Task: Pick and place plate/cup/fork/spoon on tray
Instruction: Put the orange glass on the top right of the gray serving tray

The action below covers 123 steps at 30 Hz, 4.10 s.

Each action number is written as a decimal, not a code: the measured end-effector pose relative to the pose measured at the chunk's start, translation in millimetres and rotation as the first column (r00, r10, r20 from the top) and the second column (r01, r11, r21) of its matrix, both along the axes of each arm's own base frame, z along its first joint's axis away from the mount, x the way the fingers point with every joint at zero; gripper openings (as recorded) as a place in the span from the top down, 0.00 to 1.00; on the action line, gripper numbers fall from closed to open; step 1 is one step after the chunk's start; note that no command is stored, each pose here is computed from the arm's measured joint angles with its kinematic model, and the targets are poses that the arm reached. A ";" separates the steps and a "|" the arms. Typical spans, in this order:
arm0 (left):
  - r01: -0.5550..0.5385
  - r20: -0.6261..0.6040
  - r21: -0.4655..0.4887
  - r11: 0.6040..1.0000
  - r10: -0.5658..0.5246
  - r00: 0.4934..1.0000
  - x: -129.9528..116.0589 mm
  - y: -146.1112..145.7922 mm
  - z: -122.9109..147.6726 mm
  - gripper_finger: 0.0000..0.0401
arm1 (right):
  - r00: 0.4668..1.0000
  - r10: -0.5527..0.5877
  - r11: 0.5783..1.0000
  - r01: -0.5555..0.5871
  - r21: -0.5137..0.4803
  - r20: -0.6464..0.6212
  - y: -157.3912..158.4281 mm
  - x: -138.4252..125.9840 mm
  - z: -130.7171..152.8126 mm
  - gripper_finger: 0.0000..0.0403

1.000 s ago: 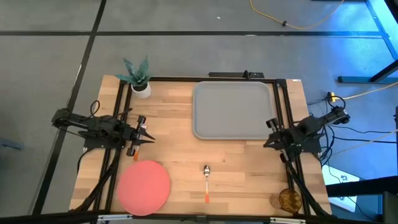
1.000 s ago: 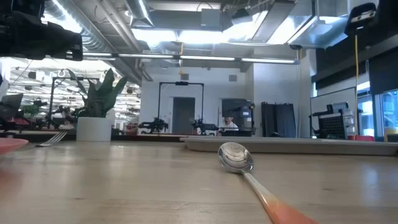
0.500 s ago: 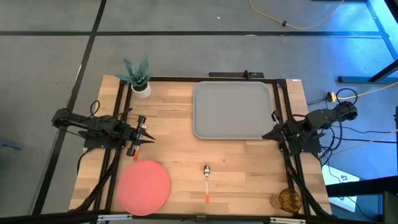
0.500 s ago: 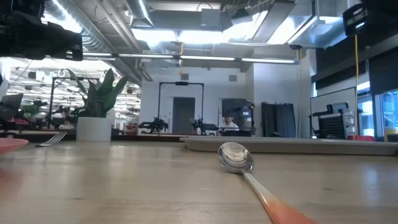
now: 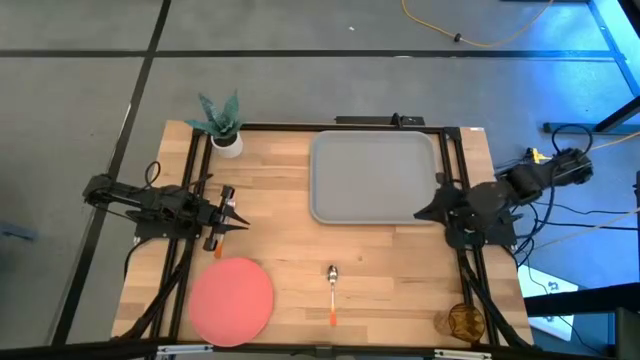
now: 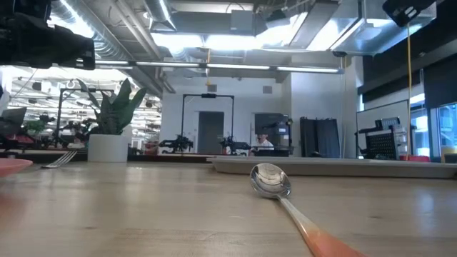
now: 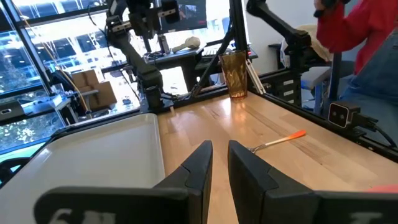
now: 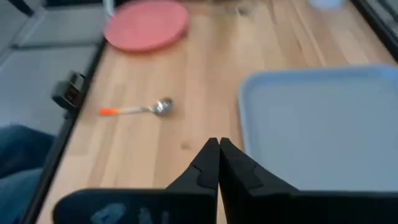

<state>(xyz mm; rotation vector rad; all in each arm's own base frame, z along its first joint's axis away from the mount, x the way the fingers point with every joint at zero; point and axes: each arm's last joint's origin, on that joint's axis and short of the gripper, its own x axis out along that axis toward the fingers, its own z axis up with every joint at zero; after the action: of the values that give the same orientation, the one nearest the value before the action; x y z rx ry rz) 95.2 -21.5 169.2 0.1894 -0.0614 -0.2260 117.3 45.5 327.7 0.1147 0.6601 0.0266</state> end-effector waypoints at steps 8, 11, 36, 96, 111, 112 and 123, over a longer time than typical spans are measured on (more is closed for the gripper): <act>0.000 0.000 0.000 1.000 0.000 1.000 0.0 0.0 0.0 0.89 | 0.923 -0.245 0.959 0.276 0.065 -0.298 0.6 18.9 8.1 0.99; 0.000 0.000 0.000 1.000 0.000 1.000 0.0 0.0 0.0 0.89 | 0.896 -0.249 0.959 0.282 0.037 -0.368 -0.8 19.5 9.0 0.99; 0.000 0.000 0.000 1.000 0.000 1.000 0.0 0.0 0.0 0.89 | 0.869 0.311 0.881 -0.111 0.459 -0.386 20.8 22.6 17.3 0.96; 0.000 0.000 0.000 1.000 0.000 1.000 0.0 0.0 0.0 0.89 | 0.560 0.559 0.829 -0.396 0.396 -0.611 127.2 15.4 -27.3 0.88; 0.000 -0.001 0.000 1.000 0.000 1.000 0.0 0.0 0.0 0.89 | 0.623 0.486 0.874 -0.351 0.337 -0.612 125.8 17.6 -27.9 0.93; 0.000 0.000 0.000 1.000 0.000 1.000 0.0 0.0 0.0 0.89 | 0.634 0.471 0.882 -0.337 0.328 -0.613 125.6 17.9 -28.0 0.92; 0.000 0.000 0.000 1.000 0.000 1.000 0.0 0.0 0.0 0.89 | 0.646 0.454 0.891 -0.323 0.319 -0.614 125.8 17.7 -28.1 0.91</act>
<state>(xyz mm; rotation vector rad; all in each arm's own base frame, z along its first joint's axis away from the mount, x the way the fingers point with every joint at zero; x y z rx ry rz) 95.2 -21.5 169.2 0.1895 -0.0612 -0.2260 135.1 171.3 299.6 0.1574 1.4218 0.4935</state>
